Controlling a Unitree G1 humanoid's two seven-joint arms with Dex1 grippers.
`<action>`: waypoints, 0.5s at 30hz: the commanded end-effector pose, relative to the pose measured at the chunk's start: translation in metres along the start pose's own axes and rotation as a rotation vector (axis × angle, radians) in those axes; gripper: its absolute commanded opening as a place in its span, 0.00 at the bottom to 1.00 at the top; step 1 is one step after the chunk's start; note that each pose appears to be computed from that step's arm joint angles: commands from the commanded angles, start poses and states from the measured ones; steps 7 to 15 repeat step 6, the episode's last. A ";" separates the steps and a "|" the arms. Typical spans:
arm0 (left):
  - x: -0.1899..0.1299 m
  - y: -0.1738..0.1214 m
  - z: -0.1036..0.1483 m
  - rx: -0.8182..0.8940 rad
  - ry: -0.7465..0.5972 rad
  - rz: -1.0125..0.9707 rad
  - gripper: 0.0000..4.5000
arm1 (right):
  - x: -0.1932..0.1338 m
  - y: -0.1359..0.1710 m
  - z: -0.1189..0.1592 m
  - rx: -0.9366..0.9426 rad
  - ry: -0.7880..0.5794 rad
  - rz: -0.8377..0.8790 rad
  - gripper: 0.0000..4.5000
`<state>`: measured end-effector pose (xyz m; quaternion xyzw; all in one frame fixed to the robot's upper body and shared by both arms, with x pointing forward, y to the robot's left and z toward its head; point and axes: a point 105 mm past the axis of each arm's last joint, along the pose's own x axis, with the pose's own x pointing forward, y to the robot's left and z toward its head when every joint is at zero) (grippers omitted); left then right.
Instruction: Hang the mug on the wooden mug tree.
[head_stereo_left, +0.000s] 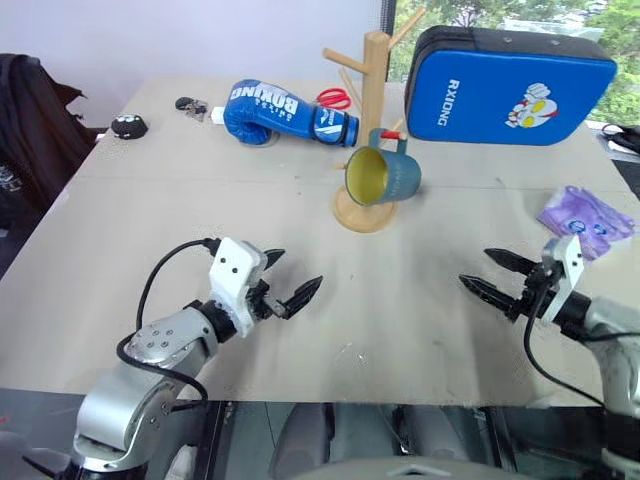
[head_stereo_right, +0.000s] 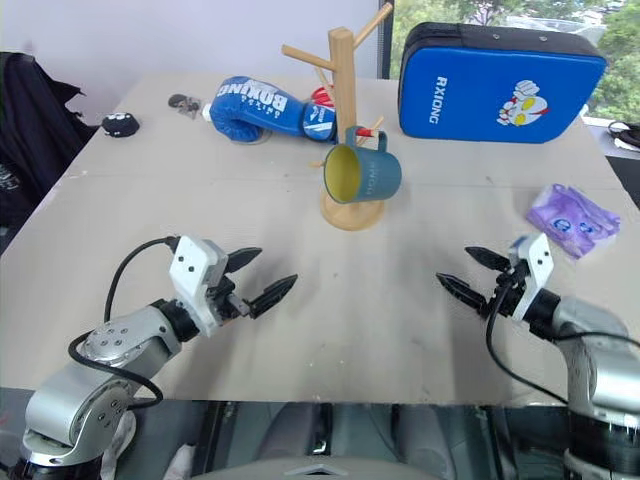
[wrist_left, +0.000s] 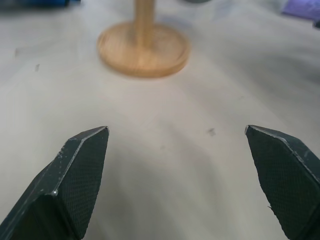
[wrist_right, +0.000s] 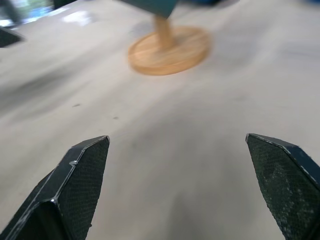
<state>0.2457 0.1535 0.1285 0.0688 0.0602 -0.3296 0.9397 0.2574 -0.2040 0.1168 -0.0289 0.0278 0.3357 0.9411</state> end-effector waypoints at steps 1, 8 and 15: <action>-0.009 0.000 -0.017 0.033 0.014 0.004 1.00 | -0.012 0.007 -0.011 -0.073 -0.008 -0.050 0.99; -0.016 -0.005 -0.038 0.067 0.036 -0.010 1.00 | -0.021 0.007 -0.028 -0.089 0.014 -0.072 0.99; -0.016 -0.005 -0.038 0.067 0.036 -0.010 1.00 | -0.021 0.007 -0.028 -0.089 0.014 -0.072 0.99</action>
